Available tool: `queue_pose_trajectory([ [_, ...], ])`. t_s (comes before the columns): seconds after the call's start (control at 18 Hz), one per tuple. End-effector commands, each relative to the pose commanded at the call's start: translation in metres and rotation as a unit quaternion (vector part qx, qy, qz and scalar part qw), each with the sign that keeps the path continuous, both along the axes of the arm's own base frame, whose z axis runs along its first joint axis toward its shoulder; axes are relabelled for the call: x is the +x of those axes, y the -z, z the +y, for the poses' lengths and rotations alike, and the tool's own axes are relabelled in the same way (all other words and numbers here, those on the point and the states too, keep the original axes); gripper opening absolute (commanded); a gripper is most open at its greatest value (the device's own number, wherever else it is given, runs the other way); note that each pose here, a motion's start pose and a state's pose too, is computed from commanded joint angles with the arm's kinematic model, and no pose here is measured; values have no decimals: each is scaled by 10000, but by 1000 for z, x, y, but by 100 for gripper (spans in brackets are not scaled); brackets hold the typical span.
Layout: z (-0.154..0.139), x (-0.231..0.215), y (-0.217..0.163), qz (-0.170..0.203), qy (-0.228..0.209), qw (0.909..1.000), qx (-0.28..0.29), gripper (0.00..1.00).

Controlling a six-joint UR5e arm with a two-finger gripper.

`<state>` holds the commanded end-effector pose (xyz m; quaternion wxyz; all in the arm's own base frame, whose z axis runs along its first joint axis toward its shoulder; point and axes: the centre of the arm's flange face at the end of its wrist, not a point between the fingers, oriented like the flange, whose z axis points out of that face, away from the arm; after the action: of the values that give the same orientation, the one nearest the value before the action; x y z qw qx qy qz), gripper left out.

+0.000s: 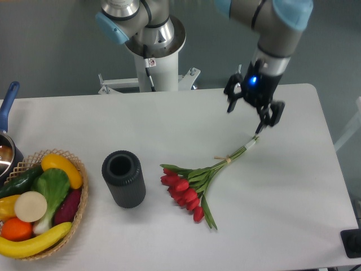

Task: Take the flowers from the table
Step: 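Move the open gripper down toward the tulip bouquet's stems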

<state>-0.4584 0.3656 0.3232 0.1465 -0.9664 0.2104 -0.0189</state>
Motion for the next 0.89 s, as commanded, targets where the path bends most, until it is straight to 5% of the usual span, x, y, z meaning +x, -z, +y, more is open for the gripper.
queue_pose_trajectory([
  [0.44, 43, 15, 67, -71, 51, 9969, -778, 100],
  [0.89, 60, 29, 106, -132, -223, 9964, -802, 100],
])
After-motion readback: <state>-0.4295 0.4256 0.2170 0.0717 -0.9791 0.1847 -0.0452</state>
